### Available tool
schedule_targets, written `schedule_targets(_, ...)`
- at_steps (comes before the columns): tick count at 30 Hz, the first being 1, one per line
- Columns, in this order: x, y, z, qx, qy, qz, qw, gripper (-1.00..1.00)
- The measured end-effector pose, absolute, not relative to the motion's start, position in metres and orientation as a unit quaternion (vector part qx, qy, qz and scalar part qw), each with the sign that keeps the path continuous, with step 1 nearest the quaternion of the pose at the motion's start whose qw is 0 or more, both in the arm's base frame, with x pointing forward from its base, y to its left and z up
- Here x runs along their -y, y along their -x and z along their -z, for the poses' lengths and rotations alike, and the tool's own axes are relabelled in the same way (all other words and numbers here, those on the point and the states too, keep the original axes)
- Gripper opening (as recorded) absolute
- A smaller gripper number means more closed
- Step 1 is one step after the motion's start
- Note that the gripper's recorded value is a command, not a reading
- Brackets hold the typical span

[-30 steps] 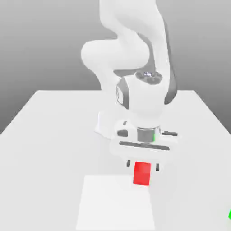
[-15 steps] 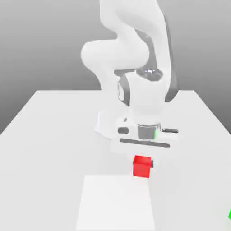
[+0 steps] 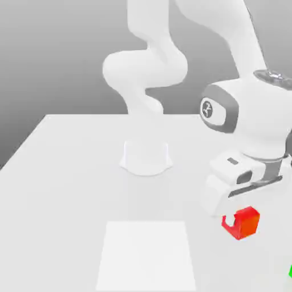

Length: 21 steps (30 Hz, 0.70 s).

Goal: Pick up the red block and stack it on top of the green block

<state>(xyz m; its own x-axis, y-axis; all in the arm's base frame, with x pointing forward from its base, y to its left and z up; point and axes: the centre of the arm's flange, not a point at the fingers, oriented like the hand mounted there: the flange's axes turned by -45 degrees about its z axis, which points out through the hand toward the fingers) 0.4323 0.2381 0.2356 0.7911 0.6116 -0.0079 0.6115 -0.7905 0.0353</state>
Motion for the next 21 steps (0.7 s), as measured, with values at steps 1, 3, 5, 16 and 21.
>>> schedule_targets(1, -0.251, -0.437, -0.237, -0.351, -0.936, -0.001, 0.017, -1.0)
schedule_targets(3, -0.278, -0.445, -0.24, -0.406, -0.914, 0.0, 0.013, -1.0)
schedule_targets(5, -0.305, -0.452, -0.243, -0.459, -0.888, 0.0, 0.008, -1.0)
schedule_targets(16, -0.34, -0.459, -0.191, -0.525, -0.851, 0.0, -0.001, 1.0)
schedule_targets(21, -0.341, -0.459, -0.23, -0.527, -0.85, 0.0, 0.0, 1.0)
